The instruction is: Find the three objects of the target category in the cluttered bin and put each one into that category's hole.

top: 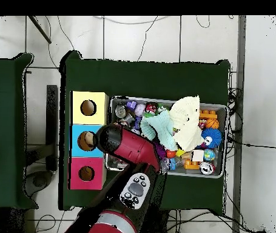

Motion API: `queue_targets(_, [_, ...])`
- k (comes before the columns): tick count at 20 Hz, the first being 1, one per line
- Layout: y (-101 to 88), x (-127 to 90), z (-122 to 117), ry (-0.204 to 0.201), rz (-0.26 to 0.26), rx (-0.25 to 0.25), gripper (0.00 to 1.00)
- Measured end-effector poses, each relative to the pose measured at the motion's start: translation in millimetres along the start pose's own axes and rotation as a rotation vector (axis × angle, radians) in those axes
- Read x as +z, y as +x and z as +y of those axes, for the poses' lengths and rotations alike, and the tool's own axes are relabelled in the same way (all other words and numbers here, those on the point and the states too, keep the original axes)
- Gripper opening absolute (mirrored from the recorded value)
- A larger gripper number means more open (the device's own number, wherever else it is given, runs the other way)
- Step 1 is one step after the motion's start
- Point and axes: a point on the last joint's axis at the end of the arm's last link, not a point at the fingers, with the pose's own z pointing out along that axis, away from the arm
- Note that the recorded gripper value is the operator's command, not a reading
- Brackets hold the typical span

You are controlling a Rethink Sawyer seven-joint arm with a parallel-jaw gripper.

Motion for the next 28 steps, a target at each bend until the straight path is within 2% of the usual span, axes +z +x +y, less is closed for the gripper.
queue_targets(7, [-7.2,1.9,-1.3,0.000,-0.002,0.011,1.00])
queue_targets(18, [-12.7,5.7,3.4,-0.039,-0.034,0.016,1.00])
queue_targets(28, [-11.1,10.8,4.8,-0.040,-0.010,0.023,1.00])
